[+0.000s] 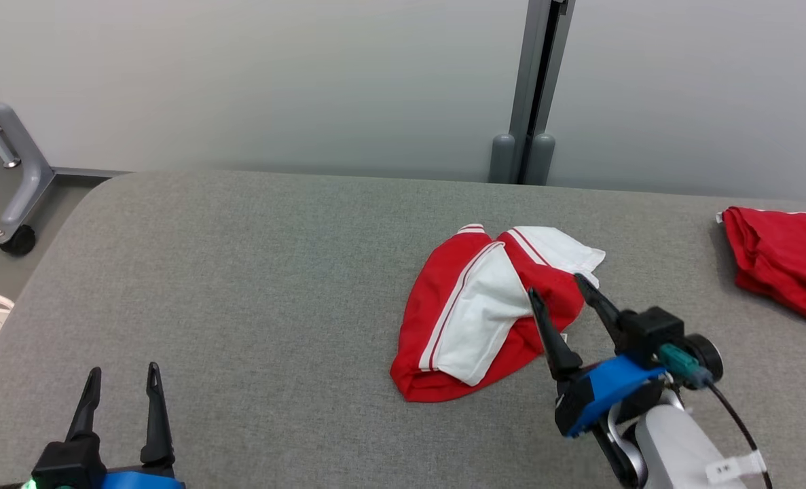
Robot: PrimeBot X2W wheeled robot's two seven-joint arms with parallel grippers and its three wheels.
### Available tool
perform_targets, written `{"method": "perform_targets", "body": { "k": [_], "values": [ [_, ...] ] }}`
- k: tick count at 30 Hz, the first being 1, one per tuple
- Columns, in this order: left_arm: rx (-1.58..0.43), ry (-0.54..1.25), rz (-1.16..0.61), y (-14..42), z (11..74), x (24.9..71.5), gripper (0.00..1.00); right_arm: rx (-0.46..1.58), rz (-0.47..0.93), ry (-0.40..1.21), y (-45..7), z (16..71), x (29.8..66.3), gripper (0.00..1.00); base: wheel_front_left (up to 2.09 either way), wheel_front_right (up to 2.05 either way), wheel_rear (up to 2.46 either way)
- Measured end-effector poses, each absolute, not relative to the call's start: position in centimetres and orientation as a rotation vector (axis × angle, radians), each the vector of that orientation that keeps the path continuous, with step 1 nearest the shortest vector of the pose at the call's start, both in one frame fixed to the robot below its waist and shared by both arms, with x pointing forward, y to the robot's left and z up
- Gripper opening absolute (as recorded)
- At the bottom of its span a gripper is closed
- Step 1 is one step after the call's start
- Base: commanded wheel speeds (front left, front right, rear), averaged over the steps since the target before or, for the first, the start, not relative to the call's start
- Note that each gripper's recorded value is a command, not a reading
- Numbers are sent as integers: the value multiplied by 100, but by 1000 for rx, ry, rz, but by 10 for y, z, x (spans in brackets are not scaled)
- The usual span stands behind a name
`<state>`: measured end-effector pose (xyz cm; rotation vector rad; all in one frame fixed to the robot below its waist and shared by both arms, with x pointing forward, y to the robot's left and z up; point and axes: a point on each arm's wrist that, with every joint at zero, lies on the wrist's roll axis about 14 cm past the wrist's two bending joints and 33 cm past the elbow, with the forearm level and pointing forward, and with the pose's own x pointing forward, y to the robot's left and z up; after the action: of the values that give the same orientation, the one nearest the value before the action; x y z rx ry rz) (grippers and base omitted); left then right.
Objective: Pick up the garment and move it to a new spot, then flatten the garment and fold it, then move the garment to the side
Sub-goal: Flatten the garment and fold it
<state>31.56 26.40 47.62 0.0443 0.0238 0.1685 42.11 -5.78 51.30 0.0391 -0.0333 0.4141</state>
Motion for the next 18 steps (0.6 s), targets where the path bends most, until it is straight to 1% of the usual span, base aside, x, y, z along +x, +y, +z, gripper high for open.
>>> {"method": "perform_targets", "body": {
  "k": [6, 12, 13, 14, 18],
  "values": [
    [40, 37, 183, 267, 473, 321, 100, -22, 468, 39, -36, 504, 455, 100, 0, 0, 0],
    [27, 55, 196, 268, 468, 326, 100, -56, 507, 178, -23, 462, 467, 100, 0, 0, 0],
    [27, 60, 201, 269, 466, 326, 100, -54, 510, 192, -22, 457, 468, 11, 0, 0, 0],
    [27, 63, 205, 271, 466, 327, 100, -50, 514, 196, -20, 454, 470, 0, 0, 0, 0],
    [28, 71, 218, 276, 464, 327, 100, -49, 540, 184, -12, 452, 471, 0, 0, 0, 0]
  ]
}}
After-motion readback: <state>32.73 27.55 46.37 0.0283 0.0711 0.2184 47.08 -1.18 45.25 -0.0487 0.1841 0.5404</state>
